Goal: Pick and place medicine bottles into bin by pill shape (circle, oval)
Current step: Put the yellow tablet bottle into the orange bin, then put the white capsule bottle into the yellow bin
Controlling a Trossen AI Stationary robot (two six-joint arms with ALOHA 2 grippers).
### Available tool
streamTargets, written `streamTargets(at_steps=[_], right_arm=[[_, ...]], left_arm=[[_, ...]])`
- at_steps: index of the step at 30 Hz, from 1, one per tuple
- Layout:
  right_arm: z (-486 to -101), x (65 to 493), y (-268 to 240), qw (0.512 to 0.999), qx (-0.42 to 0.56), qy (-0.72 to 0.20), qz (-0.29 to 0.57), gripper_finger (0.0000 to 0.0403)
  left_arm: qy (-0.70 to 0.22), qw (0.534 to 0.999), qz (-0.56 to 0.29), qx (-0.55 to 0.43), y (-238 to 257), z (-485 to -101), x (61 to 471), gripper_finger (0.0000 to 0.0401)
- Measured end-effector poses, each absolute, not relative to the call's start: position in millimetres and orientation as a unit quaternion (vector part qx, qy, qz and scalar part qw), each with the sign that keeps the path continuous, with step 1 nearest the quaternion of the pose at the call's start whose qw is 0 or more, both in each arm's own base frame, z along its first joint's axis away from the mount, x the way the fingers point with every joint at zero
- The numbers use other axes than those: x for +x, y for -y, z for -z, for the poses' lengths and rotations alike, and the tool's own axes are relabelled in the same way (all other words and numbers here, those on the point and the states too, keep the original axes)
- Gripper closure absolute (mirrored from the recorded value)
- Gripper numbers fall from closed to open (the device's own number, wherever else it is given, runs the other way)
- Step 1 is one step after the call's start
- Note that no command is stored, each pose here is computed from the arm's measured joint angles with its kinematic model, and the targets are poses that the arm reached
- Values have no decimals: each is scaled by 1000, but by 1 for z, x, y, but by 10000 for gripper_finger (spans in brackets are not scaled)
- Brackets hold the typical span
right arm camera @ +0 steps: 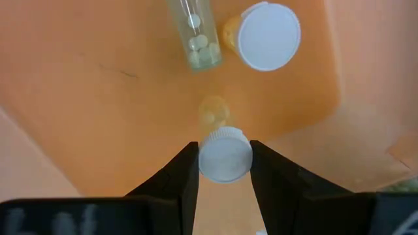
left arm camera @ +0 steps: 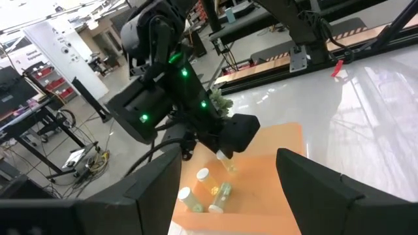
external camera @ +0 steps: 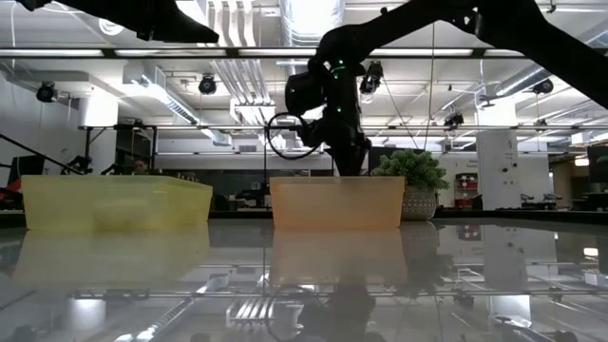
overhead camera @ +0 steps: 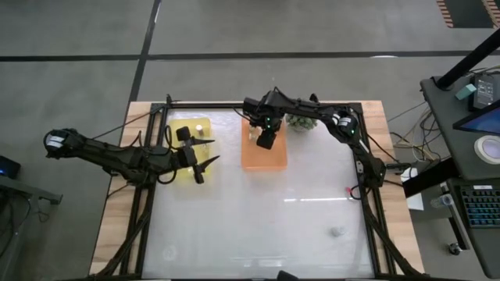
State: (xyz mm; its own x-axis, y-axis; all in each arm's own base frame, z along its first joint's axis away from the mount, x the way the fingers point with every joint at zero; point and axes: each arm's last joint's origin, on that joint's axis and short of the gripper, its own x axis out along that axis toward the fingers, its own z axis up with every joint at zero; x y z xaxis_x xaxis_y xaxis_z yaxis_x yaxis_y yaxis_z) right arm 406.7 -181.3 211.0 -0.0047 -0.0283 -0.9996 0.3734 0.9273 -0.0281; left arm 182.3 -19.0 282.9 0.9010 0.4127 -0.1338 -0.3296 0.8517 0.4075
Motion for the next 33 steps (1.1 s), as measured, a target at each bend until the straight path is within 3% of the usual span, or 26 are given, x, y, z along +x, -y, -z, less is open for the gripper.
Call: streamTargets(at_steps=[8, 21, 33], right_arm=[[-206, 408, 182, 697, 128, -689, 150, 276], [-207, 408, 182, 699, 136, -684, 159, 192], [-258, 395, 167, 706, 164, -662, 191, 188]], left_arm=[[-110, 956, -194, 192, 19, -282, 182, 166], [-109, 956, -194, 192, 19, -283, 182, 166], [-106, 957, -195, 190, 19, -284, 182, 166]])
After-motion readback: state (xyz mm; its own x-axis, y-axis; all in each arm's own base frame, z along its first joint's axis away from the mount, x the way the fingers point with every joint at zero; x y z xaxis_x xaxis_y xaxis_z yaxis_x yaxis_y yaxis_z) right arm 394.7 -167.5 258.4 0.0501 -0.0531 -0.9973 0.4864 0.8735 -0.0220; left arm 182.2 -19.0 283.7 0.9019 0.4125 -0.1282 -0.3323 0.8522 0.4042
